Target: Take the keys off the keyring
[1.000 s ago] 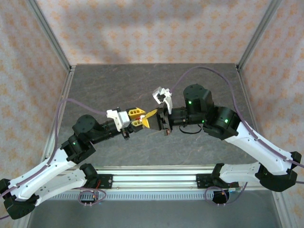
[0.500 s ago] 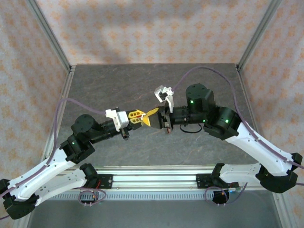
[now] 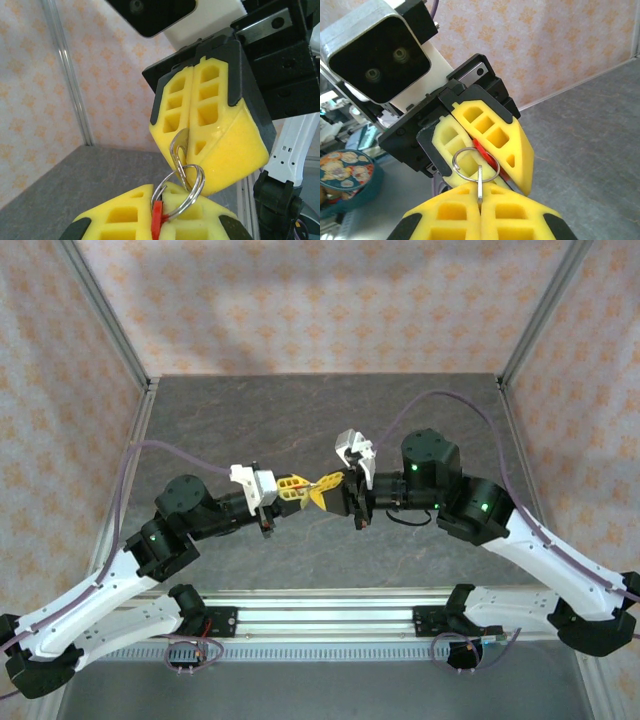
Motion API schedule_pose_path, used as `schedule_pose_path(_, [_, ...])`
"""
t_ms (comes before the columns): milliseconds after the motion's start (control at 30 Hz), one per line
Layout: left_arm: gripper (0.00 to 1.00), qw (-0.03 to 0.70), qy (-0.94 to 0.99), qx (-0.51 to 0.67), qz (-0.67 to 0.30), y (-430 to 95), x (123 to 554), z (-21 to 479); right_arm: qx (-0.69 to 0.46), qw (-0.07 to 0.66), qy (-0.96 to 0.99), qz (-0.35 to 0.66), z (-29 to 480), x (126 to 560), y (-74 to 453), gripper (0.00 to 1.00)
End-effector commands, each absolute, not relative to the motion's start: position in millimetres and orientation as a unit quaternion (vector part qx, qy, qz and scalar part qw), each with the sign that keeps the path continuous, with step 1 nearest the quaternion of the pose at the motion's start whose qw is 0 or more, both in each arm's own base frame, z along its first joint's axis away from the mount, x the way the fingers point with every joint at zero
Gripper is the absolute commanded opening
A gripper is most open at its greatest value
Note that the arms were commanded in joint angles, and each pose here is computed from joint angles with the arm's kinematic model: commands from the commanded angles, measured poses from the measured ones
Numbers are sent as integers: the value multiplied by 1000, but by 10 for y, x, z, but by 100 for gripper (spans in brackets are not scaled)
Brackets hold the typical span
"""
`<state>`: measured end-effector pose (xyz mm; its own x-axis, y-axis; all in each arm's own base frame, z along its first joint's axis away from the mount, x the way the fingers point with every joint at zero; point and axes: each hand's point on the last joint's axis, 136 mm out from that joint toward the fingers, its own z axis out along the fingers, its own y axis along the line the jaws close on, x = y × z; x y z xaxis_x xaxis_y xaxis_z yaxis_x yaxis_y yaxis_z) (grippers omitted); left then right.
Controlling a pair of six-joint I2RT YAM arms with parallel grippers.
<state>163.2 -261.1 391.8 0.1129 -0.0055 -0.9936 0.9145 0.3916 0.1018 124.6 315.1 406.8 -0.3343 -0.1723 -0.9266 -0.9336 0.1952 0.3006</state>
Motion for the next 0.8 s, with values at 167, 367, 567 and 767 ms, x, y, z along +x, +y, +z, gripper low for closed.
schedule_pose_path(167, [0, 628, 555, 391, -381, -2532, 1587, 4167, -493, 483, 598, 407, 4129, 1116, 3091, 0])
schedule_pose_path(367, [0, 617, 567, 390, -382, -2538, 1596, 4156, -546, 486, 573, 369, 4045, 983, 3139, 0])
schedule_pose_path(567, [0, 609, 578, 387, -381, -2536, 1613, 4148, -582, 479, 557, 349, 3959, 882, 3152, 0])
schedule_pose_path(767, [0, 599, 586, 389, -382, -2555, 1620, 4131, -631, 463, 540, 310, 3802, 759, 3184, 0])
